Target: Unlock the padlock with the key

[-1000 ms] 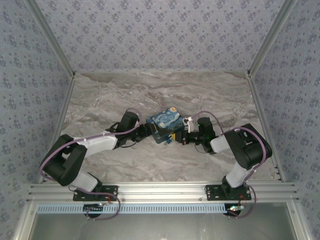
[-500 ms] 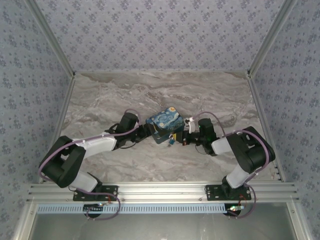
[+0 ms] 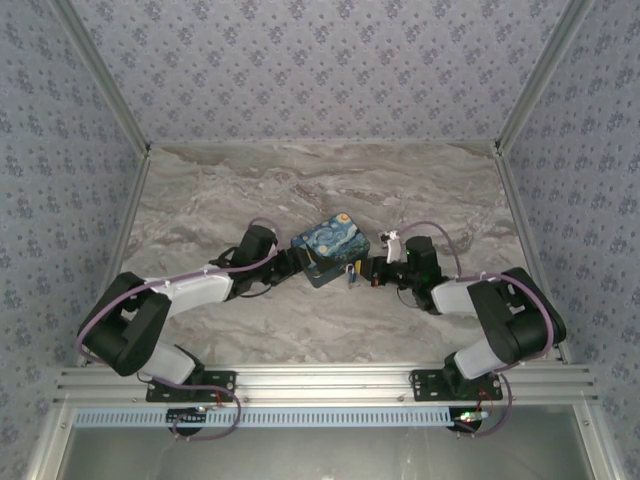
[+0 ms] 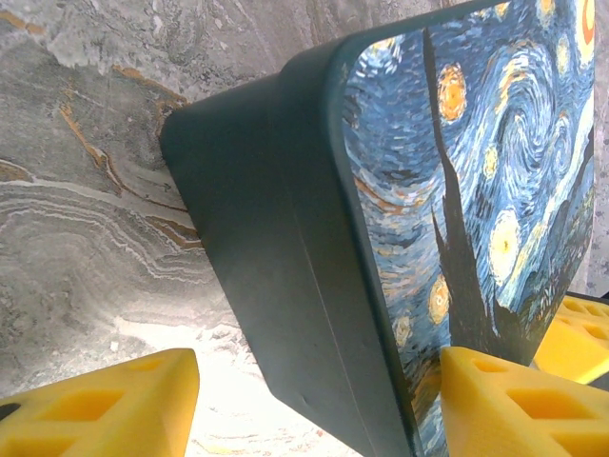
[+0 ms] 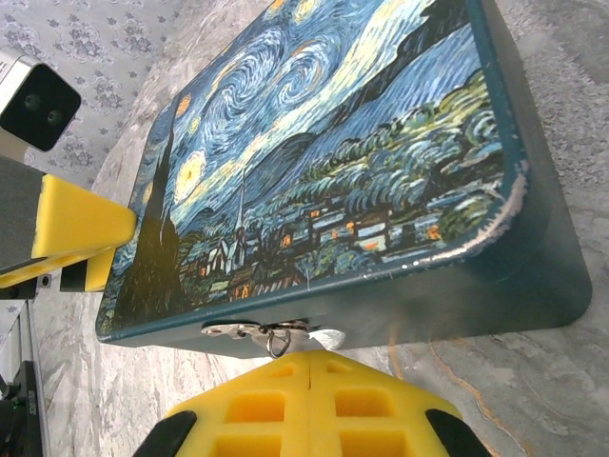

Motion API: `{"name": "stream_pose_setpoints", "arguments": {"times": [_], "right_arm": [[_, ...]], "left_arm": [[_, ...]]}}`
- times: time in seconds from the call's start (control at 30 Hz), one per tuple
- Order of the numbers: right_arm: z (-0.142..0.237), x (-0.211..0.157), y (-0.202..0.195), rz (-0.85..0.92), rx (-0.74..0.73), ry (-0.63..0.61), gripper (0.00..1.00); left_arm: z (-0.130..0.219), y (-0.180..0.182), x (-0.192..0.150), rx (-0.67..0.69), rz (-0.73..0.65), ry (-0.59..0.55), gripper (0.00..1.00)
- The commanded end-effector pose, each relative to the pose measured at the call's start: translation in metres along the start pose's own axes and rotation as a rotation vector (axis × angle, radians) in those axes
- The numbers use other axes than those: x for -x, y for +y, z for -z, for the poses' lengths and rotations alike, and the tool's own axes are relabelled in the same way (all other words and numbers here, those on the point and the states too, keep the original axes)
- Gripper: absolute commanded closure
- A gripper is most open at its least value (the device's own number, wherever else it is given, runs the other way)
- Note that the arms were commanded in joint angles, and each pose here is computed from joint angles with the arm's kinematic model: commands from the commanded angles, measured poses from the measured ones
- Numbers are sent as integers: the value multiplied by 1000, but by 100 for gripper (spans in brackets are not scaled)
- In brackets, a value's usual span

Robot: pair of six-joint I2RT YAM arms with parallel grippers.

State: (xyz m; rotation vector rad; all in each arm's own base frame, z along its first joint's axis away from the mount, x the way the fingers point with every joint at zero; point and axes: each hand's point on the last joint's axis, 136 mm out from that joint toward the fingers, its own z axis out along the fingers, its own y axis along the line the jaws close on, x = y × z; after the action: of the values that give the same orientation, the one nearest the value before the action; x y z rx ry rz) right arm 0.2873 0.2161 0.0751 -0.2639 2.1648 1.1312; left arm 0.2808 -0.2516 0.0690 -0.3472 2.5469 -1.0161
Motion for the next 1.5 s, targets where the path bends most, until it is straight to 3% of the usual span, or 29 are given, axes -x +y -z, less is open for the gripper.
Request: {"name": "stream_pose_setpoints", "arguments": {"times": [0.0, 0.37, 0.73, 1.1, 1.3, 1.47], "right_arm": [[7, 4, 1, -5, -16, -24, 100], [40, -5, -11, 0, -195, 36, 99], [99, -2, -14, -66, -360, -29, 73], [125, 2, -13, -106, -392, -50, 64], [138, 10, -15, -120, -408, -86, 57], [151, 21, -14, -126, -422, -121, 50]], "left_arm": [[2, 58, -26, 209, 35, 64, 34], [3, 62, -13, 233, 28, 47, 30], [8, 71, 36, 243, 30, 8, 30], [-1, 54, 77, 191, 18, 2, 28], [17, 31, 96, 172, -34, -32, 20], [50, 6, 116, 138, -90, -121, 6]]}}
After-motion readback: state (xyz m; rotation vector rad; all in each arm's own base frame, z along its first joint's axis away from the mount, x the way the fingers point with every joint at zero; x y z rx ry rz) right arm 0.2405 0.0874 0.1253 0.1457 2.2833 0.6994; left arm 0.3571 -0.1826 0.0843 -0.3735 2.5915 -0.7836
